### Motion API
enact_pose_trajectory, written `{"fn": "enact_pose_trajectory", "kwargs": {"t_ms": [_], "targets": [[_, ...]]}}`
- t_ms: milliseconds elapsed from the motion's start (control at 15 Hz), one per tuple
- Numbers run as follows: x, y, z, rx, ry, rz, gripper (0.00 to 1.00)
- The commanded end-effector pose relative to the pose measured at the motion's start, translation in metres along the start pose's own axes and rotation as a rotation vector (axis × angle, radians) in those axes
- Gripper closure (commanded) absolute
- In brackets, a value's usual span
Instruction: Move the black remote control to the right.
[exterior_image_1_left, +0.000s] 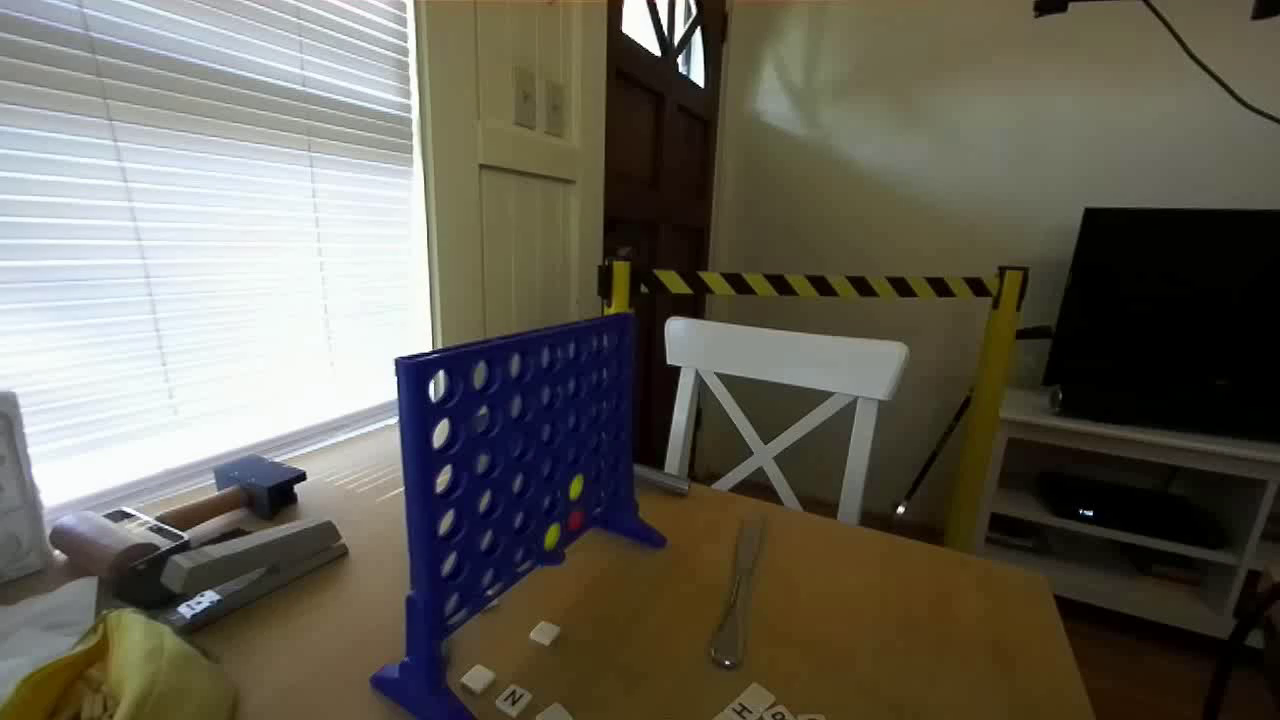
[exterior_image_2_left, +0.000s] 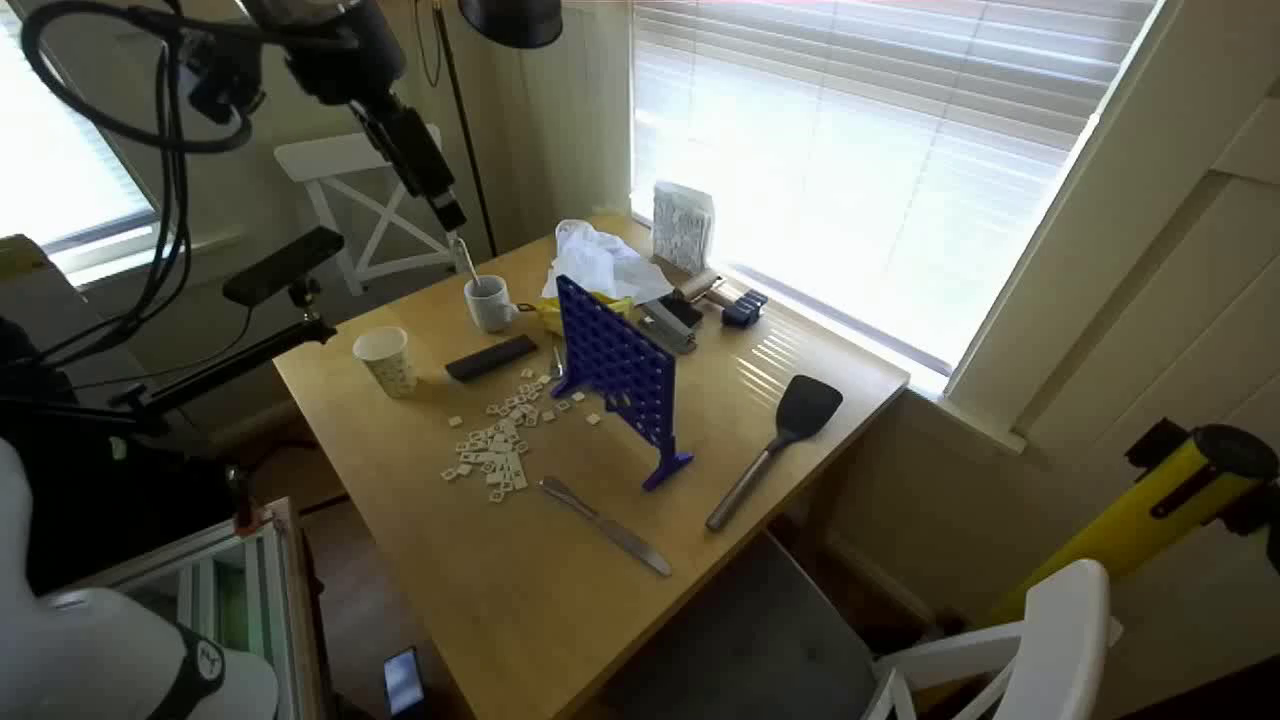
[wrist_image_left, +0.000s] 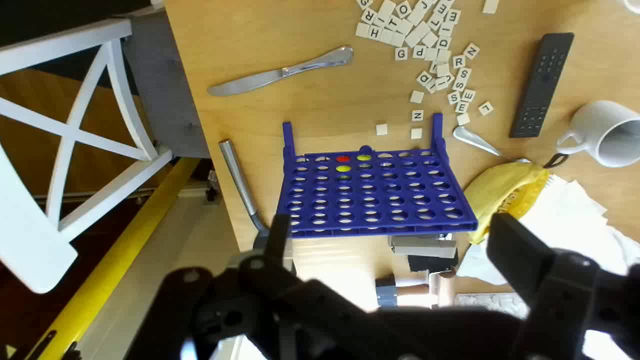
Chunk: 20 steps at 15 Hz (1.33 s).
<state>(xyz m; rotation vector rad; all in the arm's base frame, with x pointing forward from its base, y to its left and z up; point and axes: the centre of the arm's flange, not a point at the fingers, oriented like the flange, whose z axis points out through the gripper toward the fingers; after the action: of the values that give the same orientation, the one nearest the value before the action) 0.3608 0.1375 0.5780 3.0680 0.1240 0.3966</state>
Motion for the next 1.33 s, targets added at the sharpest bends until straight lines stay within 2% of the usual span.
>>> {"fn": "enact_pose_trajectory", "kwargs": {"t_ms": [0, 333, 533, 733, 867, 1000, 1133, 1200, 1267], "targets": [[0.0, 0.0, 0.0, 0.0, 0.0, 0.0, 0.0], [0.0, 0.0, 0.0, 0.0, 0.0, 0.0, 0.0], [-0.002, -0.05, 0.023, 0.04, 0.001, -0.059, 0.0], [-0.017, -0.115, 0.052, 0.093, 0.001, -0.155, 0.0], [-0.026, -0.153, 0.076, 0.08, 0.016, -0.174, 0.0], [-0.03, -0.187, 0.104, 0.091, -0.02, -0.197, 0.0], [-0.029, -0.209, 0.133, 0.1, -0.046, -0.267, 0.0], [-0.046, -0.187, 0.104, 0.085, -0.022, -0.238, 0.0], [-0.047, -0.193, 0.114, 0.089, -0.04, -0.248, 0.0]]}}
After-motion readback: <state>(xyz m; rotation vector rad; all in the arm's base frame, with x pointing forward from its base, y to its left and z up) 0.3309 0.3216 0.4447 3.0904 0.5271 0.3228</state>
